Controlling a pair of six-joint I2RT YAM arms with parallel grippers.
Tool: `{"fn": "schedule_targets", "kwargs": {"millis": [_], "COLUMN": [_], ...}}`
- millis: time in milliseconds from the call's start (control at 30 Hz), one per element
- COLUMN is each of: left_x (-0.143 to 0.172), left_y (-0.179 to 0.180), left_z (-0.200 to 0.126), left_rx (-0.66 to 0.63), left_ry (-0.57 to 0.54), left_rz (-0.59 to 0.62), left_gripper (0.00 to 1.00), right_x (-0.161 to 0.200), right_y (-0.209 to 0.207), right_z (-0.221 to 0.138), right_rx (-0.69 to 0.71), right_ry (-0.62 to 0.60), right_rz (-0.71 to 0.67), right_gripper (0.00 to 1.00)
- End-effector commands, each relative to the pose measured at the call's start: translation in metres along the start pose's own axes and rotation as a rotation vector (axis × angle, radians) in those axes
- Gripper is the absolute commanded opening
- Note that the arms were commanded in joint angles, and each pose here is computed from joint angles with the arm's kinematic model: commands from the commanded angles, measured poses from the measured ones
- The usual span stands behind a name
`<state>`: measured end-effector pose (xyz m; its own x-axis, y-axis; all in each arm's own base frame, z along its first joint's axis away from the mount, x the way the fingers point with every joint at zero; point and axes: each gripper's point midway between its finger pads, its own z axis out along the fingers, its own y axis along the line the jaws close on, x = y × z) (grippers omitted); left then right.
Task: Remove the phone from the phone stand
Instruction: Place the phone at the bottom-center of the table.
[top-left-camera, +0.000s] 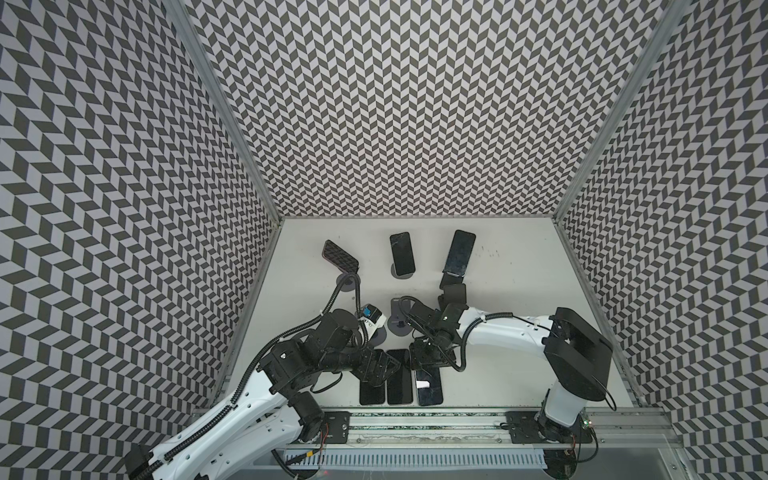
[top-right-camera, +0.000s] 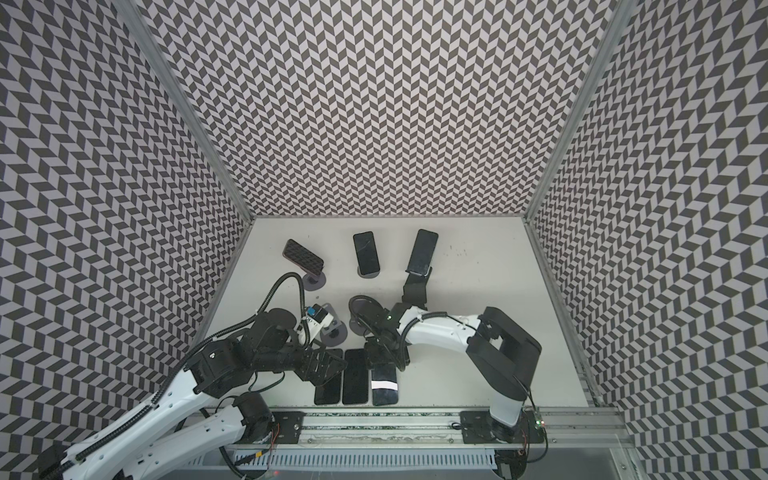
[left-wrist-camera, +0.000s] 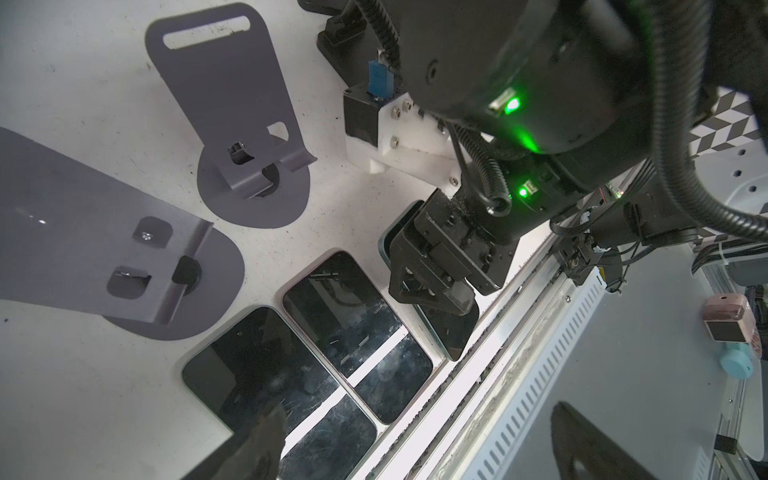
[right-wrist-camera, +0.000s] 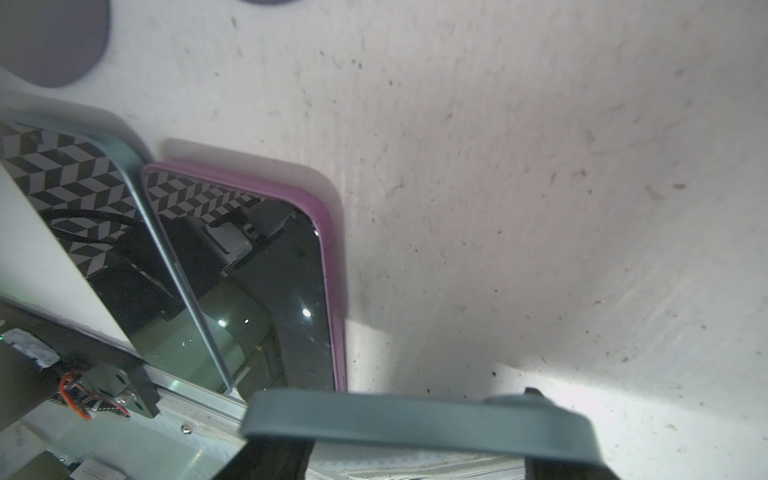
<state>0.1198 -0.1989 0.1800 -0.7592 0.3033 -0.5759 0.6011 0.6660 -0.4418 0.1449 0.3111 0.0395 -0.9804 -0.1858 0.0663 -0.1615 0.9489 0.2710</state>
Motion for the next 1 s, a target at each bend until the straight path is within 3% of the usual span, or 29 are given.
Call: {"fn": "schedule_targets", "kwargs": {"millis": [0,967], "left_x": [0.0033,0.0004], "left_y": [0.0040,0.0099], "left_z": [-0.0014,-0.0045], "left_rx": [-0.017,-0.042], "left_ry": [-0.004,-0.028], "left_rz": [-0.001,-0.019], "left_gripper": [0.99,1.00], "right_x": [0.0030,0.0017], "right_y": [0.0047,0.0031], "right_z": [0.0041,0.0114], "right_rx": [-0.020,-0.010], "right_ry": [0.004,0.031], "right_rz": [0.014,0.023], "right_gripper": [0.45,0.49]}}
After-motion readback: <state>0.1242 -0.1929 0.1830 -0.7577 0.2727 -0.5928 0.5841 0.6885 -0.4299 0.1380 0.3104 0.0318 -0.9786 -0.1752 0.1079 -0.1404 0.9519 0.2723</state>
